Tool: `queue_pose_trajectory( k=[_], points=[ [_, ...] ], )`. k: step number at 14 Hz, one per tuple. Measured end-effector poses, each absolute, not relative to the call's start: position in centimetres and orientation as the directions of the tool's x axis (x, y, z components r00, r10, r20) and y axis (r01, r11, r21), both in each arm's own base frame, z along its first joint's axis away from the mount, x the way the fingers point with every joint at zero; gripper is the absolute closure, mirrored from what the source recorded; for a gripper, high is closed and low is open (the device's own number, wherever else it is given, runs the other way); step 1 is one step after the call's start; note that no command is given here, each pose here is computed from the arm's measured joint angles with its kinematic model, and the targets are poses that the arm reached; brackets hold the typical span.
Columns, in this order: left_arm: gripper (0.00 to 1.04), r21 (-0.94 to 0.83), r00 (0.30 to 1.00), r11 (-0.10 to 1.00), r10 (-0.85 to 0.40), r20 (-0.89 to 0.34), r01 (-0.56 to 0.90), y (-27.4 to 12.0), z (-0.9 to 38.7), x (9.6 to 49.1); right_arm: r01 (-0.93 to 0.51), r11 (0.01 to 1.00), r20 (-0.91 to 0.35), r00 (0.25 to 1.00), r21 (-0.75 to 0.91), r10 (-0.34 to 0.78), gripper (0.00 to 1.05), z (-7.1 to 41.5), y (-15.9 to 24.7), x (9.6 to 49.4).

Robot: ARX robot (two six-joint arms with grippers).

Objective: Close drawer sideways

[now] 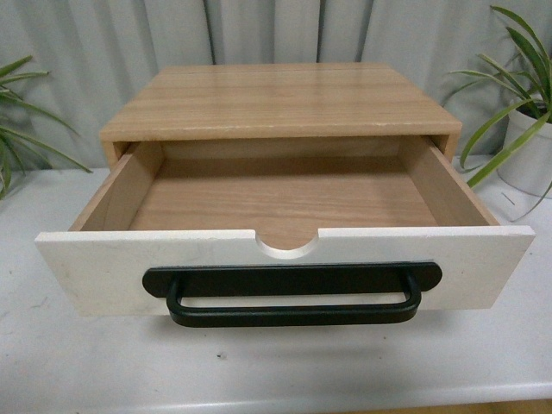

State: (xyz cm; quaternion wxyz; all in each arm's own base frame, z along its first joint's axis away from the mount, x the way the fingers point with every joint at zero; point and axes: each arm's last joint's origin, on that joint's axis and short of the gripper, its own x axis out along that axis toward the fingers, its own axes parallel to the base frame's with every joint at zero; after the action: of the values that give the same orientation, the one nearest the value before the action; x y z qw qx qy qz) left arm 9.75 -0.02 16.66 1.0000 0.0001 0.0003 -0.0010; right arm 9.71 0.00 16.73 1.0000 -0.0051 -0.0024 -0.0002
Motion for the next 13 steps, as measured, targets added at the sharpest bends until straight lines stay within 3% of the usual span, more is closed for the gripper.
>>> queue_pose_trajectory(
  k=[4,5,6,7,9,11,13],
  points=[
    [0.07,0.0,1.0,1.0,-0.002,-0.001,0.002,0.0,16.7,9.8,0.001,1.0,0.005,1.0,-0.01,-0.001,0.06,16.7,0.0,9.7],
    [0.07,-0.05,0.977,0.995,0.072,-0.201,-0.083,-0.2,16.5,9.7,0.012,1.0,-0.061,0.998,0.026,-0.011,0.06,16.5,0.0,9.7],
    [0.07,-0.055,0.909,0.981,0.153,-0.388,-0.188,-0.4,16.9,9.9,0.052,0.992,-0.198,0.98,0.112,-0.029,0.06,16.4,-0.1,10.0],
    [0.07,-0.067,0.846,0.957,0.216,-0.487,-0.283,-0.2,17.4,10.2,0.081,0.98,-0.227,0.973,0.184,-0.038,0.06,16.9,-0.3,10.8],
    [0.07,-0.109,0.861,0.938,0.25,-0.443,-0.328,0.7,19.1,11.6,0.03,0.981,-0.131,0.991,0.194,-0.005,0.06,20.0,-0.2,12.8],
    [0.07,0.013,0.932,0.988,0.147,-0.332,-0.152,-0.1,23.6,14.6,-0.055,0.998,-0.052,0.997,0.009,0.056,0.06,23.2,0.5,16.5],
    [0.07,0.26,0.944,0.964,0.042,-0.328,0.048,-2.3,24.9,16.8,-0.155,0.94,0.003,0.987,-0.303,0.164,0.06,24.7,2.4,18.7]
  ],
)
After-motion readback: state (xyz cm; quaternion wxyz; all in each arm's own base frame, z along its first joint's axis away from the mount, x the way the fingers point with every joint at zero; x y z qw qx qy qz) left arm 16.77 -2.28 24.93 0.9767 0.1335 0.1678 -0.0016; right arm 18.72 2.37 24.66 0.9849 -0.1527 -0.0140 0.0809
